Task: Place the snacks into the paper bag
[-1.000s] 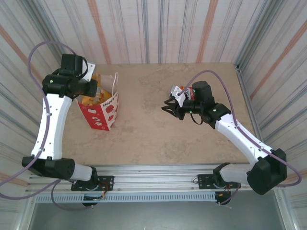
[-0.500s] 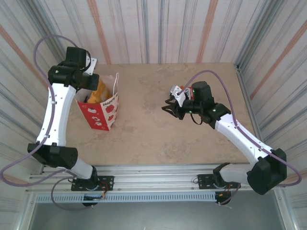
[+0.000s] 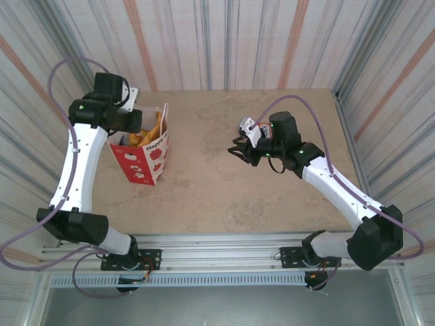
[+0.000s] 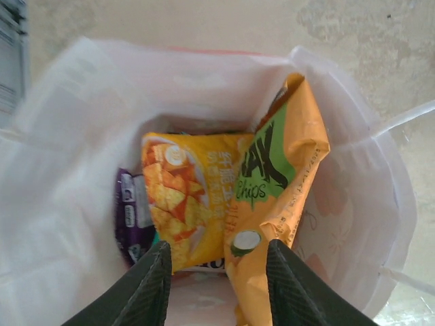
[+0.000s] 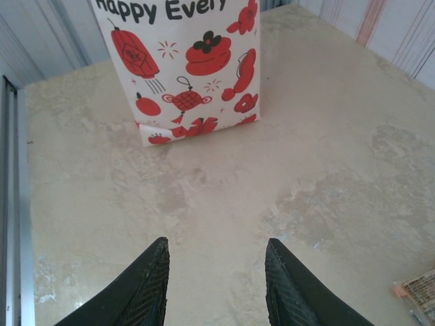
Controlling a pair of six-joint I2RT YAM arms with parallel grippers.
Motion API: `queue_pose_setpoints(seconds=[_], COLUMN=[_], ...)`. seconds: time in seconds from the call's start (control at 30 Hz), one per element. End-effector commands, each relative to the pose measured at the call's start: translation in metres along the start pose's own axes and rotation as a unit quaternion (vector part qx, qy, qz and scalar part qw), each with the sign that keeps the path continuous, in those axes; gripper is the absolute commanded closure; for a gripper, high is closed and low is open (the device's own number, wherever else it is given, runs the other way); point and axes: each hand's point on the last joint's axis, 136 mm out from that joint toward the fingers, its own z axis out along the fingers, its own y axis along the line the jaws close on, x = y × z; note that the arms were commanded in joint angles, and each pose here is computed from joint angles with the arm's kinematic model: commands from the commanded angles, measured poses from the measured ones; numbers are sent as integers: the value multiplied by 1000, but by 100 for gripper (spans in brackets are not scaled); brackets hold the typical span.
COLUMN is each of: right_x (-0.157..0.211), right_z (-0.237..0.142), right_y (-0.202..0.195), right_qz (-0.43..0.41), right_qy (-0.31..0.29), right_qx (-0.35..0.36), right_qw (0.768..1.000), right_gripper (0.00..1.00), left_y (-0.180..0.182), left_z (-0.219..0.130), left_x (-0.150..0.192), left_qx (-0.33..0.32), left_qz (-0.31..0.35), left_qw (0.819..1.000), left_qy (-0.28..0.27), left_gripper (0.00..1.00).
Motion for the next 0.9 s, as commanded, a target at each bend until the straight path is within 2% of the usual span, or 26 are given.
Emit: queue_pose_setpoints(seconds=[0.0,0.33,0.53,0.87], right_x=[-12,-9,-8,-7], right_z=[-2,-7,-7,-8], right_y=[6,4,4,-1], right_qz=[3,17,36,76], right_qy=[-8,-1,3,11], right_qx=[-10,2,1,11], right_qw=[1000,1000,999,997], right_gripper=[60,58,56,54], left_y=[-3,-29,-43,-41], left_z=[13,61,63,48], left_x=[-4,17,16,11], left_qx=[11,78,116,112], left_qz=[-20,-54,-64,-63], left_qw=[1000,995,991,992], left_qy=[-7,40,32,6], left_gripper=[59,63,63,61])
